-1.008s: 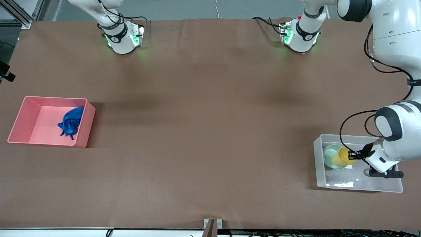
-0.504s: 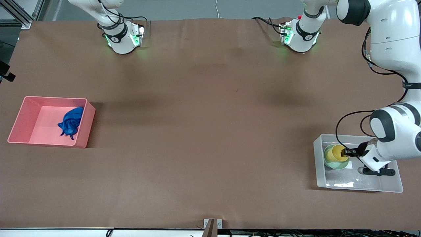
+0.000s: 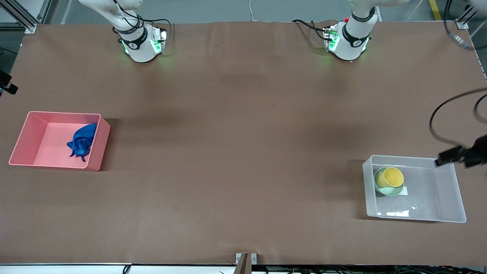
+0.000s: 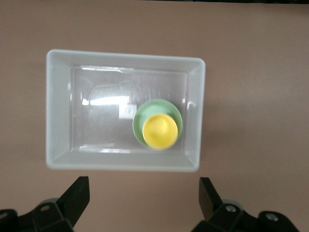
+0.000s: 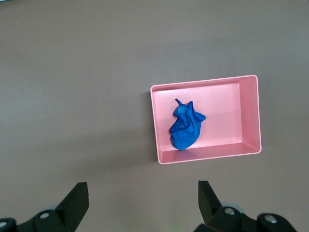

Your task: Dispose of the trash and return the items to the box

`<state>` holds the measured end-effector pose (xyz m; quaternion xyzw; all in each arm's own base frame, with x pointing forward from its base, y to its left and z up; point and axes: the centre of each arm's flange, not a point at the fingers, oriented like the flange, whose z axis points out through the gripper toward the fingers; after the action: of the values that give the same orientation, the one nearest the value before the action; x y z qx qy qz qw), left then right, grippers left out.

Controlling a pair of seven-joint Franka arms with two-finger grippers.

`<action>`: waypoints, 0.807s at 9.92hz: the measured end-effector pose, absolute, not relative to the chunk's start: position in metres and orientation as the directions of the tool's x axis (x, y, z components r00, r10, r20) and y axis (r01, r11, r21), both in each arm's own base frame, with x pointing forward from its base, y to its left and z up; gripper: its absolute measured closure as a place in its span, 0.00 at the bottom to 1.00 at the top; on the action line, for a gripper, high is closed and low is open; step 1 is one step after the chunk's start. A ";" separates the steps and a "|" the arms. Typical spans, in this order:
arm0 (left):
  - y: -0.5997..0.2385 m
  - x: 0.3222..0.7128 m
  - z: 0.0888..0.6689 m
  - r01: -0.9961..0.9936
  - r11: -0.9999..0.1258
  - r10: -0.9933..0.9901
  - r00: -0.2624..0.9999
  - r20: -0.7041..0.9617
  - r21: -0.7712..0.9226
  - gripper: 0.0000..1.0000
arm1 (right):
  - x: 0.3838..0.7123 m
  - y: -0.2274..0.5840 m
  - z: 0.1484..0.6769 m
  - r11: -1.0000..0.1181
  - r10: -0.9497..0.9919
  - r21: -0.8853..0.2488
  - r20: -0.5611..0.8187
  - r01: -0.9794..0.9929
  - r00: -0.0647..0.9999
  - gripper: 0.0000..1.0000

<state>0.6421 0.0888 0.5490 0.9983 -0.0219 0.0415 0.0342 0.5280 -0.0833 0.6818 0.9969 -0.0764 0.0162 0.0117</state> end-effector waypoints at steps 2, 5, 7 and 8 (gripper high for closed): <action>0.062 0.593 0.606 -0.040 -0.999 -0.037 0.995 0.090 0.026 0.00 | 0.528 -0.083 0.682 -0.988 -0.152 0.021 0.034 -0.153 0.988 0.00; 0.020 0.535 0.628 -0.036 -0.999 -0.034 0.995 0.095 0.015 0.00 | 0.528 -0.084 0.682 -0.988 -0.153 0.021 0.034 -0.153 0.988 0.00; 0.005 0.531 0.634 -0.037 -0.999 -0.036 0.994 0.103 0.014 0.00 | 0.528 -0.084 0.682 -0.988 -0.153 0.021 0.034 -0.153 0.988 0.00; 0.004 0.539 0.636 -0.037 -0.999 -0.036 0.995 0.097 0.013 0.00 | 0.528 -0.084 0.682 -0.988 -0.153 0.021 0.034 -0.153 0.988 0.00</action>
<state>0.5387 0.0044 0.6364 0.9986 -0.0182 0.0482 0.0072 0.5279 -0.0837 0.6817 0.9968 -0.0768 0.0161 0.0117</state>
